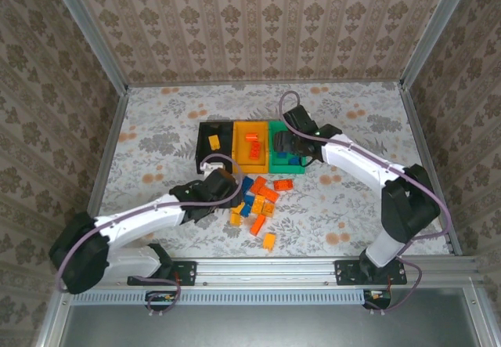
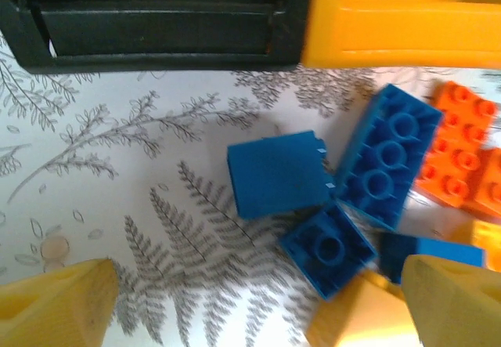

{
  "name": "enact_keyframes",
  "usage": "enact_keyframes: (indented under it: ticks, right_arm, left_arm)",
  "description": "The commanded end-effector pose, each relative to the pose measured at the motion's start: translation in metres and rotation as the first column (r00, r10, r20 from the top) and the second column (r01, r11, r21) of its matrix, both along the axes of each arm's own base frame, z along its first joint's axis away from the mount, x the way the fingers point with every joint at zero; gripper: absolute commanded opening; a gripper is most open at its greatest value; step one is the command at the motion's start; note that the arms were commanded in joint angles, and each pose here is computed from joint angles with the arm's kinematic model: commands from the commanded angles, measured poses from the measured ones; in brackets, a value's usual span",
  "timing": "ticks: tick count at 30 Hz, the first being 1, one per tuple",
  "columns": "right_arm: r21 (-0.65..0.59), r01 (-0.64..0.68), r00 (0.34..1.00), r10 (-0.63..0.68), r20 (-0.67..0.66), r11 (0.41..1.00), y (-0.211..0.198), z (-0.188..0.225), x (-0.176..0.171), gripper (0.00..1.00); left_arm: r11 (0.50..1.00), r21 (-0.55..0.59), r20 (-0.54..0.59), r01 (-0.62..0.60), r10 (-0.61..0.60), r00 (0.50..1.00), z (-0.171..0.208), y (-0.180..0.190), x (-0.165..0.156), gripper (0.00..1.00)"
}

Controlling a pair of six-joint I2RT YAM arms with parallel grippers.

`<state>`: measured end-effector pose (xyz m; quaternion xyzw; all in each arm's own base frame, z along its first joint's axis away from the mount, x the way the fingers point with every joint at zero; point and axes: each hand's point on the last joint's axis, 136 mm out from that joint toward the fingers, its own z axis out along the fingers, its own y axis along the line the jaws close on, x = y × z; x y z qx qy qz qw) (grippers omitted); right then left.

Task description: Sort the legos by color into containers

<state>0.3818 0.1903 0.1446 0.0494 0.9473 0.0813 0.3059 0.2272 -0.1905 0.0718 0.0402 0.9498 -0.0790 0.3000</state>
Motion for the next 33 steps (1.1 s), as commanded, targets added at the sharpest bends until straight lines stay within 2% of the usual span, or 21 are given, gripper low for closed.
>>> enact_keyframes:
  ticks: [1,6,12,20,27,33]
  right_arm:
    - [0.034,0.002,1.0,-0.002,0.003,0.999,0.0,0.0,-0.01,0.76]
    - [0.028,0.006,1.0,-0.007,0.009,1.0,-0.007,0.0,-0.019,0.76]
    - [0.034,0.006,1.0,-0.007,0.025,0.999,-0.011,0.005,-0.024,0.76]
    - [0.027,0.011,1.0,-0.012,0.027,1.0,-0.015,0.004,-0.027,0.76]
    - [0.031,0.016,0.999,-0.017,0.03,0.999,-0.015,0.006,-0.026,0.76]
    - [0.033,0.024,0.999,-0.026,0.038,0.999,-0.018,0.01,-0.028,0.76]
  left_arm:
    - [0.999,0.019,0.039,0.028,-0.028,0.999,0.003,-0.008,0.02,0.91]
    - [1.0,-0.01,0.066,0.022,-0.021,0.998,-0.002,-0.018,0.043,0.87]
    - [1.0,-0.008,0.055,0.011,-0.011,0.998,-0.013,-0.017,0.052,0.83]
    - [1.0,0.02,-0.009,-0.021,0.021,1.0,-0.035,-0.006,0.04,0.68]
    - [0.999,0.035,-0.027,-0.033,0.034,0.999,-0.043,0.0,0.033,0.5]
    - [0.999,0.03,-0.01,-0.027,0.027,1.0,-0.03,0.002,0.026,0.45]
